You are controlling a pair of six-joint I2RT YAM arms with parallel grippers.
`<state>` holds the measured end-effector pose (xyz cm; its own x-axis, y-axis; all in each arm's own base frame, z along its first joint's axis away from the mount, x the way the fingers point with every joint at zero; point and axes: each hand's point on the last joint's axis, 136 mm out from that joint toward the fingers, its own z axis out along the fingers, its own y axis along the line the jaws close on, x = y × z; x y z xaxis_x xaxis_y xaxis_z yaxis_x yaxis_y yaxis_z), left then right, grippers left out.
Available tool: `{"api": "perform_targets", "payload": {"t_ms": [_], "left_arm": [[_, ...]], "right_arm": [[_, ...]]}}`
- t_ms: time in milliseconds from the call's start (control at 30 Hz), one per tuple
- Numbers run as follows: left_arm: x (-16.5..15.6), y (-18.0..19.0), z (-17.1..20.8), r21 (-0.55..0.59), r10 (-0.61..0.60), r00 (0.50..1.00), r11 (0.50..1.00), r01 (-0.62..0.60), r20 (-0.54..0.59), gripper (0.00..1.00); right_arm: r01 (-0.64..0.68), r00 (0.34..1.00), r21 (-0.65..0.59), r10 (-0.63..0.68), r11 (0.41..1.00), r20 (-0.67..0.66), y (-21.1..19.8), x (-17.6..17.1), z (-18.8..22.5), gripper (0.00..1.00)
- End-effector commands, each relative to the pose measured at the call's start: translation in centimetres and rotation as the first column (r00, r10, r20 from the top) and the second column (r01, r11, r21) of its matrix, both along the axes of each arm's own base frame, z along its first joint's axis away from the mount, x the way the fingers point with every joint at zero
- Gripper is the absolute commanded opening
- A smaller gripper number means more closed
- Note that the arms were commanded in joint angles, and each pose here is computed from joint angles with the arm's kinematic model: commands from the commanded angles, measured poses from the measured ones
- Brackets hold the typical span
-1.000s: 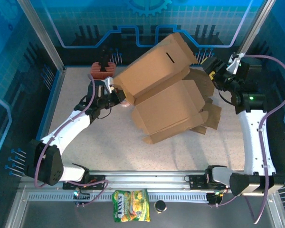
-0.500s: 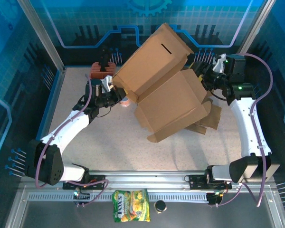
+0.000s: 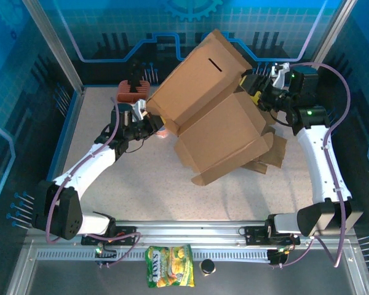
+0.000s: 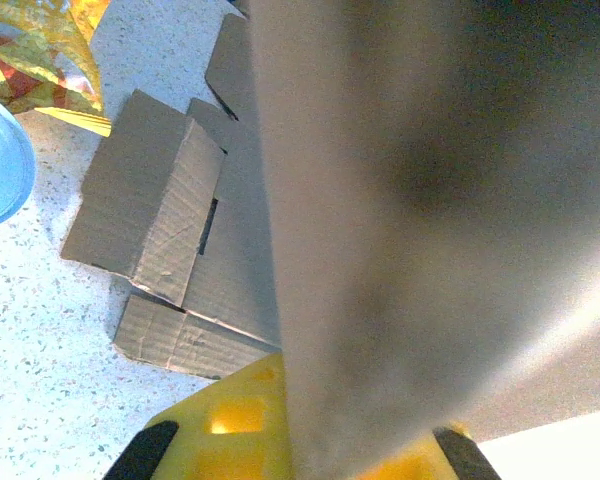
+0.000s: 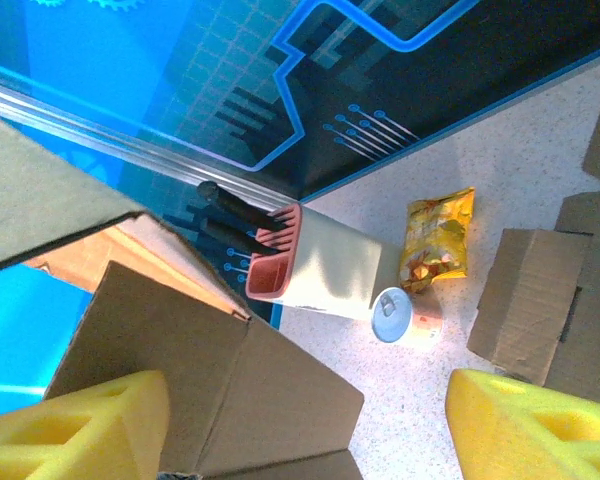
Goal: Fold the paper box
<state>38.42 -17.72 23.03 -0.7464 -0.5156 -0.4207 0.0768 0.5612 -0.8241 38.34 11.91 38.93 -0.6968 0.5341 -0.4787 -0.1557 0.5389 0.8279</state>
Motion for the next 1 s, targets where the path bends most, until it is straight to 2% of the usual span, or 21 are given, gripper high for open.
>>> {"api": "perform_targets", "payload": {"t_ms": [0, 267, 433, 700, 833, 967], "left_arm": [[-0.6, -0.2, 1.2, -0.033, -0.025, 0.999, 0.999, 0.026, 0.03, 0.0], [-1.1, -0.2, 1.3, -0.036, -0.031, 0.999, 0.999, 0.031, 0.027, 0.0], [-1.2, -0.1, 1.6, -0.042, -0.02, 1.0, 0.999, 0.021, 0.022, 0.0], [0.4, 1.4, 1.5, -0.064, 0.028, 1.0, 0.998, -0.028, -0.009, 0.0], [1.5, 2.0, 1.6, -0.061, 0.032, 0.999, 0.998, -0.032, 0.003, 0.0], [1.9, 2.2, 1.7, -0.059, 0.025, 1.0, 0.998, -0.024, 0.003, 0.0]], "right_arm": [[-0.065, 0.996, 0.0, 0.065, 0.998, 0.056, 1.5, 0.0, 1.7, 0.74], [-0.161, 0.986, -0.049, 0.163, 0.986, 0.047, 4.1, 0.8, 1.6, 0.74], [-0.154, 0.987, -0.096, 0.157, 0.983, 0.027, 3.7, 0.5, 1.2, 0.71], [-0.025, 0.977, -0.138, 0.054, 0.99, 0.206, 0.1, -0.5, 6.7, 0.73], [0.05, 0.943, -0.088, -0.018, 0.995, 0.332, -2.0, -0.1, 10.8, 0.72], [0.111, 0.92, -0.021, -0.095, 0.994, 0.381, -4.7, 2.4, 13.3, 0.67]]}}
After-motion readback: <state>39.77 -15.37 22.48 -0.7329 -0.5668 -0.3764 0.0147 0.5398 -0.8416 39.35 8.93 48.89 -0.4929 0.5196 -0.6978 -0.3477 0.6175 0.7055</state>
